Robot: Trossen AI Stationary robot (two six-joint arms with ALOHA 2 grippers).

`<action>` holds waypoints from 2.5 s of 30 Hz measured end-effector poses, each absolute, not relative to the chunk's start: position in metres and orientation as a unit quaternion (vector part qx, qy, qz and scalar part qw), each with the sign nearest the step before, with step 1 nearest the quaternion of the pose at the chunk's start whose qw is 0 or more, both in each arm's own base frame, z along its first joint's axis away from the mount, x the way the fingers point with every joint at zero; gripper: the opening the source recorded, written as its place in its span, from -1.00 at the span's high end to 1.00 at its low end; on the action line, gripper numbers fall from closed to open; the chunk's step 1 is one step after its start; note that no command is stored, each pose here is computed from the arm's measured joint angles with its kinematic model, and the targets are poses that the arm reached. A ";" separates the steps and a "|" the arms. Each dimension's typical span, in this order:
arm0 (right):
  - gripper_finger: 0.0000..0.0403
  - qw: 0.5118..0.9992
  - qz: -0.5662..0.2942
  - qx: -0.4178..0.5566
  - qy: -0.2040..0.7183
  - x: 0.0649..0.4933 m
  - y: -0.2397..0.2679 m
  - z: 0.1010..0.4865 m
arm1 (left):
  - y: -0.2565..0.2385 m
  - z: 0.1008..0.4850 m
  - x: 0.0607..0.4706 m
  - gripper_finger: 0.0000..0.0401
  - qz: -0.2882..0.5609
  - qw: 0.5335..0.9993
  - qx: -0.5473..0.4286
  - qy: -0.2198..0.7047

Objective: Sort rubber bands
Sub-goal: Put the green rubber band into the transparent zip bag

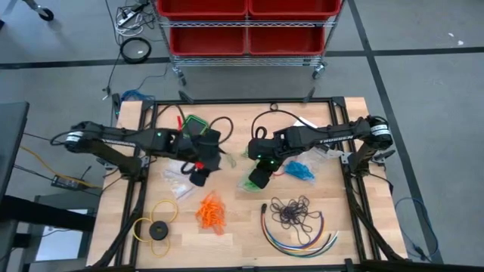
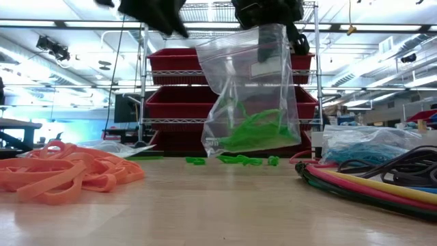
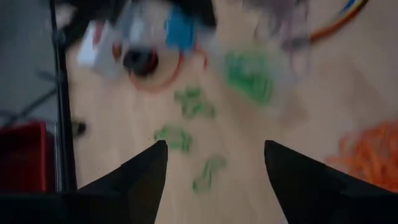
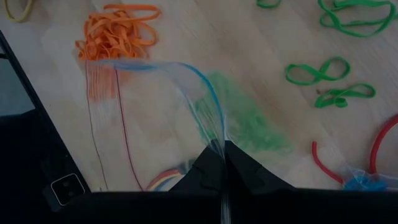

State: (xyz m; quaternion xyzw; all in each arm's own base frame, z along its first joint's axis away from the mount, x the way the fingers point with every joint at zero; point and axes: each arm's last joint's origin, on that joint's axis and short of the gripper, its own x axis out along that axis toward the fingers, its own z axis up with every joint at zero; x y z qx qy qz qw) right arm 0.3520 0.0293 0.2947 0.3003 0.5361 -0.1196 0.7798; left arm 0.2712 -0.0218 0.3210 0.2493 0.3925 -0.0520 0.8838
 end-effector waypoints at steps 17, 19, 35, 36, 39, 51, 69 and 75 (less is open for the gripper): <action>1.00 0.782 -0.118 0.300 0.534 0.353 0.030 0.295 | 0.039 0.177 0.255 -0.36 -0.030 0.916 0.171 0.361; 1.00 0.782 -0.117 0.301 0.533 0.353 0.030 0.295 | 0.049 0.170 0.259 -0.36 -0.035 0.920 0.151 0.359; 1.00 0.789 -0.113 0.297 0.526 0.354 0.030 0.296 | 0.091 0.114 0.303 -0.25 -0.081 0.900 0.070 0.423; 1.00 0.789 -0.113 0.297 0.526 0.354 0.030 0.296 | 0.092 0.112 0.304 -0.18 -0.087 0.897 0.070 0.428; 1.00 0.789 -0.115 0.296 0.525 0.354 0.030 0.296 | 0.091 0.108 0.305 0.20 -0.107 0.889 0.076 0.439; 1.00 0.789 -0.116 0.298 0.524 0.354 0.030 0.296 | 0.066 0.150 0.289 0.98 -0.140 0.885 0.101 0.433; 1.00 0.791 -0.116 0.305 0.518 0.356 0.030 0.296 | -0.007 0.272 0.279 1.00 -0.194 0.956 0.135 0.172; 1.00 0.787 -0.120 0.315 0.517 0.356 0.029 0.296 | -0.027 0.285 0.299 1.00 -0.226 0.950 0.152 0.153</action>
